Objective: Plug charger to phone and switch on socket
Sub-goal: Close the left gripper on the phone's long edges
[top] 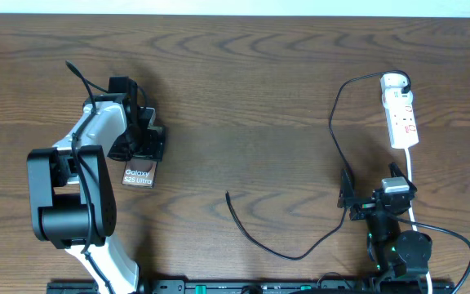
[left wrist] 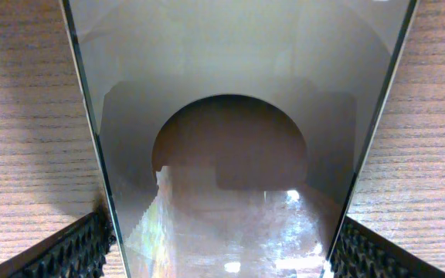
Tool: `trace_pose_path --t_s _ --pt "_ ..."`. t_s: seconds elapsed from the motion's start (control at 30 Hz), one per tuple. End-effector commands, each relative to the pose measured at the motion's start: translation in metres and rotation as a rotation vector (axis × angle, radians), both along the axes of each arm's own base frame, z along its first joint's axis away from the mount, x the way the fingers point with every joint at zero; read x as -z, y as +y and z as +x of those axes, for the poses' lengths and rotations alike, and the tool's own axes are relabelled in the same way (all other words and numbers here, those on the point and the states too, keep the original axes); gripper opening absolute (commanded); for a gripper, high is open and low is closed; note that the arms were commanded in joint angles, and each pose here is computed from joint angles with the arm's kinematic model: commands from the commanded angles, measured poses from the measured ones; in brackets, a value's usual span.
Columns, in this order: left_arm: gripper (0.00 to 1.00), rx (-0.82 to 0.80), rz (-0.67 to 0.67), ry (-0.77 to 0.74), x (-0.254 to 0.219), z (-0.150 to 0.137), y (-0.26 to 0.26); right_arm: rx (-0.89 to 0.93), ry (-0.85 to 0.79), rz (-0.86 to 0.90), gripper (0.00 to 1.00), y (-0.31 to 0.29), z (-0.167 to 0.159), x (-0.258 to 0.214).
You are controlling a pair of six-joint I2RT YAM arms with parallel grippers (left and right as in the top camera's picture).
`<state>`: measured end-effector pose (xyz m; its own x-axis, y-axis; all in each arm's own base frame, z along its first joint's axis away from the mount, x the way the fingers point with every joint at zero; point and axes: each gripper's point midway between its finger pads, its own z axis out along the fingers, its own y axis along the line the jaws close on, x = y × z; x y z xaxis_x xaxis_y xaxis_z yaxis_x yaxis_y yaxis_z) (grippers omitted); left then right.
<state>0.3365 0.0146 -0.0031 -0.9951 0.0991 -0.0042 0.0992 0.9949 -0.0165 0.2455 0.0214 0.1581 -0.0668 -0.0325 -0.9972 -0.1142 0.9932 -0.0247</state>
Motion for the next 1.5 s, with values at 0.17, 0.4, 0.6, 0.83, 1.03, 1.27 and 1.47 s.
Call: trace_pose_path --t_s 0.17,0.4,0.6,0.83,1.03,1.27,1.47 --pt "0.87 0.011 0.006 0.036 0.0084 -0.0108 0.0028 0.001 0.001 -0.001 0.99 0.0001 -0.0003 0.0006" --pt "0.87 0.011 0.002 0.036 0.0084 -0.0108 0.0021 0.001 0.001 -0.001 0.99 0.0001 -0.0003 0.0006" --pt "0.87 0.011 -0.005 0.036 0.0083 -0.0108 0.0008 0.001 0.001 -0.001 0.99 0.0001 -0.0003 0.0006" --pt "0.87 0.010 -0.038 0.032 0.0081 -0.0102 -0.0049 0.001 0.001 -0.001 0.99 0.0001 -0.0003 0.0006" --pt "0.87 0.011 -0.038 0.030 0.0082 -0.0095 -0.0049 0.001 0.001 -0.001 0.99 0.0001 -0.0003 0.0006" --pt "0.87 0.011 -0.038 0.030 0.0082 -0.0095 -0.0048 0.001 0.001 -0.001 0.99 0.0001 -0.0003 0.0006" --pt "0.86 0.011 -0.038 0.030 0.0082 -0.0095 -0.0048 0.001 0.001 -0.001 0.99 0.0001 -0.0003 0.0006"
